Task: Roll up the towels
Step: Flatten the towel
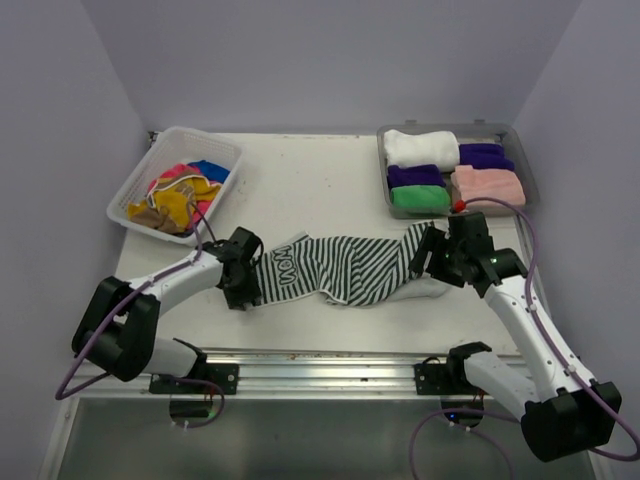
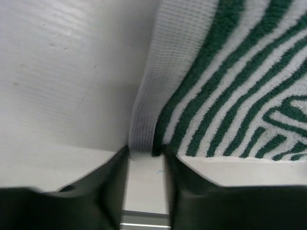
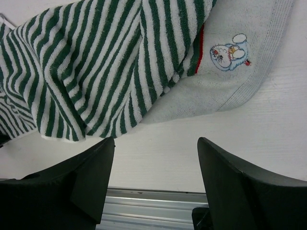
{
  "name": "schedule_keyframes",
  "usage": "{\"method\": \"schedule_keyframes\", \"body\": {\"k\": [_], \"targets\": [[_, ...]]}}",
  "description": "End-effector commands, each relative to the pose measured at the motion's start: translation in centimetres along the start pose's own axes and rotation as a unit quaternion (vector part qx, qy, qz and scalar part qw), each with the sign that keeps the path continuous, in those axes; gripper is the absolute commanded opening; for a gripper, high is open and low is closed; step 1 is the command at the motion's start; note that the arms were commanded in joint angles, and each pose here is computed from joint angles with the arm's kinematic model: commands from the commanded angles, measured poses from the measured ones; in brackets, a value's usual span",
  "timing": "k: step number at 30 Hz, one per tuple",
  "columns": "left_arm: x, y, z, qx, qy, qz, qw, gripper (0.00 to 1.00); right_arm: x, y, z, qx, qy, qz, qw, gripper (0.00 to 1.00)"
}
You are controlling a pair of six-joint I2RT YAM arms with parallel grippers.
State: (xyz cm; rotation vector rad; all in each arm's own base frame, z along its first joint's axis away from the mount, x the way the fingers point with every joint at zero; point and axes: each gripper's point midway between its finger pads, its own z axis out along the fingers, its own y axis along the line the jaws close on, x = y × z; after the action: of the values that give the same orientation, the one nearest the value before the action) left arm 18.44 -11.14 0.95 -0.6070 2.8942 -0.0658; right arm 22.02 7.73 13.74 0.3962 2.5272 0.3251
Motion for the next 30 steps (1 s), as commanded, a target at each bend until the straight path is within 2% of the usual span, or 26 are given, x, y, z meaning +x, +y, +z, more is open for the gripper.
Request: {"method": "schedule_keyframes", "body": {"k": [1, 3, 4, 7, 10, 13, 17, 26, 30], "targets": [[-0.5, -2.1, 2.0, 0.035, -0.004, -0.014, 0.999, 0.30, 0.5, 0.4, -0.5, -0.014, 0.009, -0.003, 1.000, 0.74], [-1.7, -3.0, 1.1, 0.041, -0.017, -0.003, 0.999, 0.00, 0.9, 0.2, -0.2, -0.011, 0.014, -0.001, 1.000, 0.74], [-2.5, -2.6, 0.1, 0.030, -0.035, -0.001, 0.999, 0.00, 0.9, 0.2, -0.1, -0.010, 0.014, 0.000, 1.000, 0.73], [-6.8, -4.4, -5.2, 0.065, -0.120, -0.007, 0.991, 0.00, 1.9, -0.2, 0.8, -0.006, 0.024, 0.011, 1.000, 0.73], [-9.7, -5.1, -9.1, 0.101, -0.167, -0.017, 0.981, 0.00, 4.0, -0.2, 2.3, -0.004, 0.045, 0.022, 0.999, 0.73], [-11.0, -5.7, -11.2, 0.116, -0.182, -0.016, 0.976, 0.00, 6.6, -0.2, 4.1, 0.001, 0.058, 0.036, 0.998, 0.73], [-11.1, -6.2, -11.5, 0.126, -0.178, -0.003, 0.976, 0.00, 7.5, 0.9, 5.9, -0.013, 0.054, 0.070, 0.996, 0.71], [-11.8, -6.4, -12.4, 0.128, -0.194, 0.006, 0.973, 0.00, 5.3, 0.0, 9.4, 0.041, 0.007, 0.086, 0.995, 0.68], [-12.3, -7.1, -12.8, 0.139, -0.195, 0.013, 0.971, 0.00, 5.0, -0.3, 10.6, 0.059, 0.001, 0.091, 0.994, 0.58]]}}
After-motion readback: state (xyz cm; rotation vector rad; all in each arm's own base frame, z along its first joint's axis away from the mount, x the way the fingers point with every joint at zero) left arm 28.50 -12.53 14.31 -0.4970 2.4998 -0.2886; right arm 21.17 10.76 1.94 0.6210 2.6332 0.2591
